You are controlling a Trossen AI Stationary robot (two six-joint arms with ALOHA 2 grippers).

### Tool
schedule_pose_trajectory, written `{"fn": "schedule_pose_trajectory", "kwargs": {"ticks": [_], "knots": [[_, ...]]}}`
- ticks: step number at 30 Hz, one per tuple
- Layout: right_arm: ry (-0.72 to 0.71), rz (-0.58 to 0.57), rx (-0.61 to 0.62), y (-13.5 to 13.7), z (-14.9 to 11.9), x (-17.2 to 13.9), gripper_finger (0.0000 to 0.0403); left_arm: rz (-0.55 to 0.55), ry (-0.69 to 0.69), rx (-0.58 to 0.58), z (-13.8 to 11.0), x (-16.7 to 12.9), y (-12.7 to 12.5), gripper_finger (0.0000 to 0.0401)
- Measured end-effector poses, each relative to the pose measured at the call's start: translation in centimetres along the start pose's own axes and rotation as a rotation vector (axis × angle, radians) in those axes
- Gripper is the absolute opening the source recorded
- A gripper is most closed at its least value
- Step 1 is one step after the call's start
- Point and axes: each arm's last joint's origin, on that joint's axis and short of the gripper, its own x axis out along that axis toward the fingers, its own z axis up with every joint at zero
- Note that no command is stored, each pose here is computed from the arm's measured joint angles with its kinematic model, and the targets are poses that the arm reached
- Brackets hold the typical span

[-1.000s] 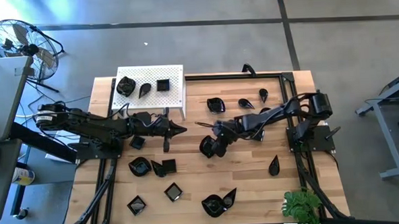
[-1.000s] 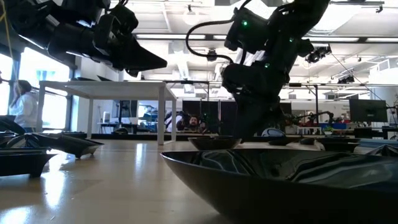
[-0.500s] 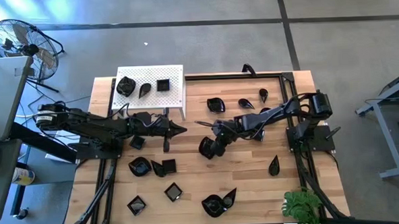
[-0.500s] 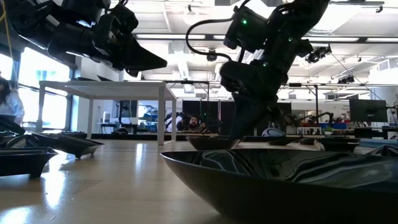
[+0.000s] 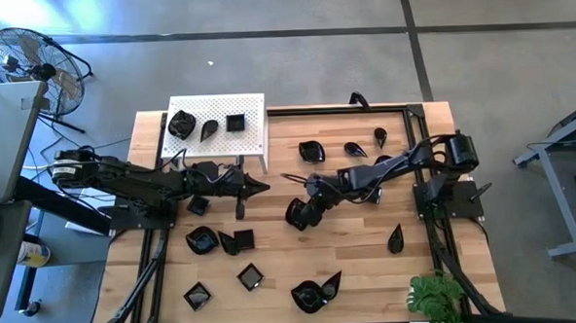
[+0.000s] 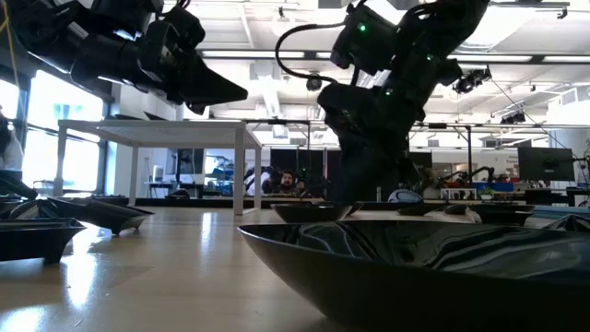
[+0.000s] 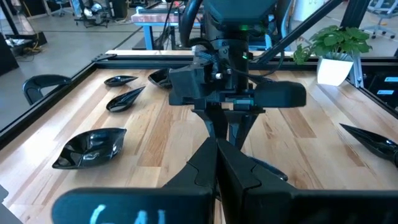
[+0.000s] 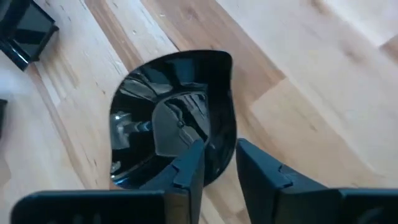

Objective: Pick & Place Mini shaped plates
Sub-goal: Stack the black leaf shaped plate on top of the black leaf shaped plate on the shelf

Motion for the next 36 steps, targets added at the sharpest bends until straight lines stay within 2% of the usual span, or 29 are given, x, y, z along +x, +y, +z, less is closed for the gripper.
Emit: {"fn": "schedule_pose_trajectory", "kwargs": {"ticks": [12, 18, 26, 31, 36], "knots": [[-0.021, 0.009, 0.01, 0.1, -0.2, 1.1, 0.0015, 0.0, -0.003, -0.035, 0.0, 0.0, 0.0, 0.0001], [-0.087, -0.022, 0.0, 0.2, 0.2, 0.7, 0.0003, 0.011, 0.001, -0.1, 0.0, 0.0, 0.0, 0.0001], [-0.291, -0.106, -0.062, 0.9, 1.5, -2.2, 0.0002, 0.016, -0.028, -0.295, 0.2, 0.0, 0.1, 0.0001], [-0.459, -0.214, -0.059, 1.0, 2.3, -3.7, 0.0002, 0.111, -0.083, -0.505, 0.8, 0.1, 0.4, 0.0001], [-0.602, -0.293, -0.061, 1.3, 2.8, -4.4, 0.0002, 0.126, -0.066, -0.61, 1.9, 0.7, 0.4, 0.0035]]}}
